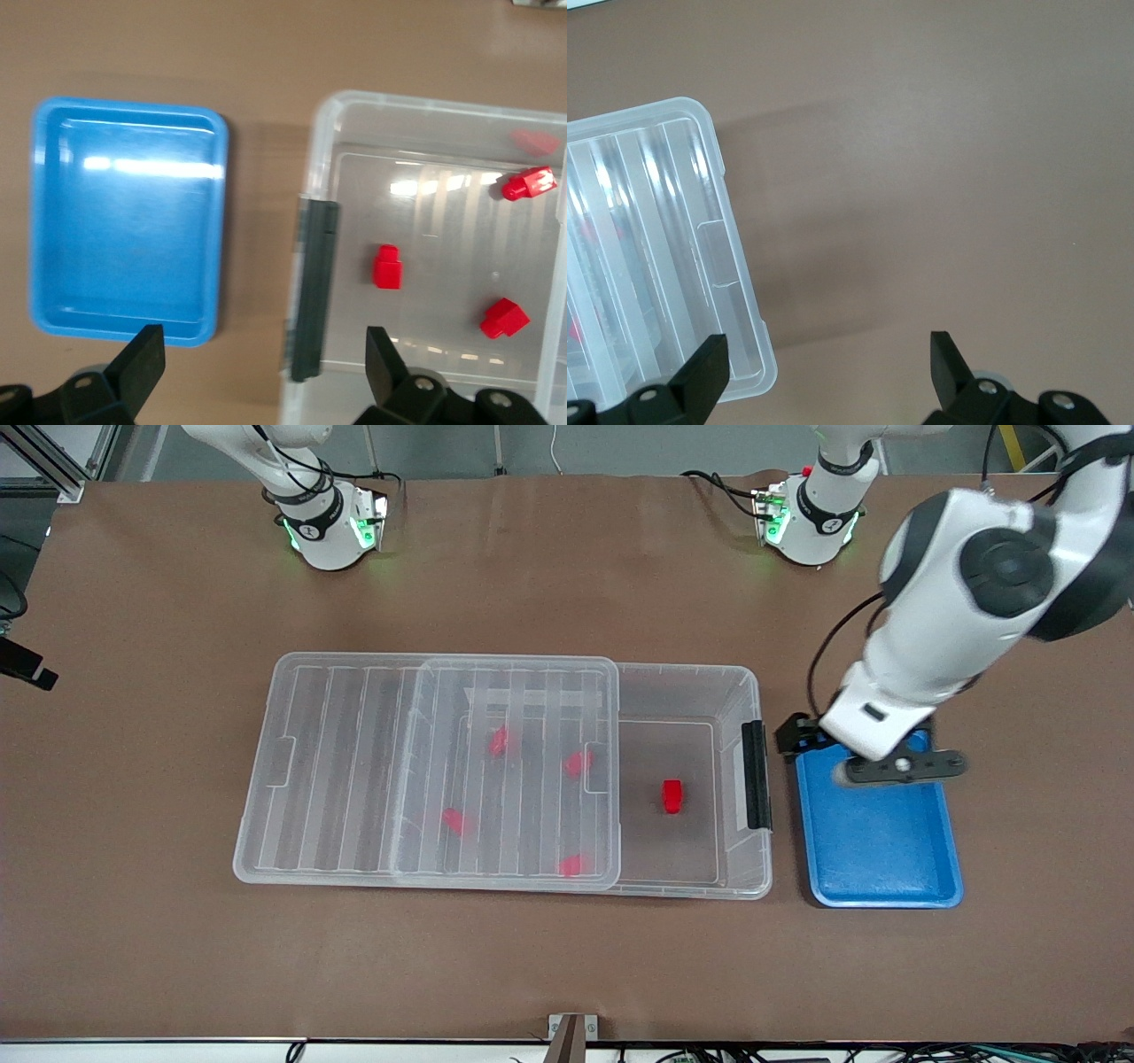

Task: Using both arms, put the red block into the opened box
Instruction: 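Open the left gripper to drop the block and raise it away, then slide the clear lid back over the box with the right gripper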

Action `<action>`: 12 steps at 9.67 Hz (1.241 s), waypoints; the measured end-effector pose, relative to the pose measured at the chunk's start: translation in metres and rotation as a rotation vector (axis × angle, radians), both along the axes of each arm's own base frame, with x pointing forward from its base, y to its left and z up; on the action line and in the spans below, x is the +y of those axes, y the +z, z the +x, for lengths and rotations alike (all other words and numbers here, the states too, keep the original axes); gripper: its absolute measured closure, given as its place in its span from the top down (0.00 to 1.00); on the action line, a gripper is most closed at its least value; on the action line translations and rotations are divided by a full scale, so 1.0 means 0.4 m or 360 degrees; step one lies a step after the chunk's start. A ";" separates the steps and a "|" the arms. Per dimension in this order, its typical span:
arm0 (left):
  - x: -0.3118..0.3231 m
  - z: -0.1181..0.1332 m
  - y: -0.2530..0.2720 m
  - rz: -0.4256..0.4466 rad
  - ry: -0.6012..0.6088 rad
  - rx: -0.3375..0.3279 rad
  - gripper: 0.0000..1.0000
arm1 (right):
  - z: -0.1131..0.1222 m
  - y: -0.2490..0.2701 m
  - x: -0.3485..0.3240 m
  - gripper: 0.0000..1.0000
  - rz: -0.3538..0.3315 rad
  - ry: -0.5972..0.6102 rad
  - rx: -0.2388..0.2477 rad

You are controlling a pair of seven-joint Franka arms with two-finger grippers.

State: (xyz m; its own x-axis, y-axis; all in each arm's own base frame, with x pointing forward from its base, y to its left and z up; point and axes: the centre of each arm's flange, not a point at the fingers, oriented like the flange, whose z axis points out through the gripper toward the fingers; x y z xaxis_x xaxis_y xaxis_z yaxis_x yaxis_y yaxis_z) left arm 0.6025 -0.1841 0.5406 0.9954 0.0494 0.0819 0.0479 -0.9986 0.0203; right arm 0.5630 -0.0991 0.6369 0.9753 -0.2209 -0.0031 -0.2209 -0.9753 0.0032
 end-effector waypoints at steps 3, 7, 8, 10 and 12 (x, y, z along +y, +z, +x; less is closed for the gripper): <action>0.193 -0.064 0.136 0.0003 -0.0017 0.0000 1.00 | 0.013 -0.020 0.045 1.00 -0.0009 0.0154 0.0027; 0.299 -0.101 0.174 0.0026 -0.0041 0.0032 1.00 | 0.168 -0.372 0.055 0.50 -0.0007 0.0623 0.0131; 0.313 -0.099 0.174 0.0027 -0.0043 0.0032 1.00 | 0.181 -0.465 0.055 0.33 -0.0005 0.0656 0.0146; 0.330 -0.101 0.180 0.0023 -0.0047 0.0025 1.00 | 0.178 -0.612 0.096 0.02 0.0034 0.0700 0.0167; 0.369 -0.122 0.201 -0.0021 -0.0064 0.0052 1.00 | 0.166 -0.665 0.145 0.01 0.0081 0.0733 0.0194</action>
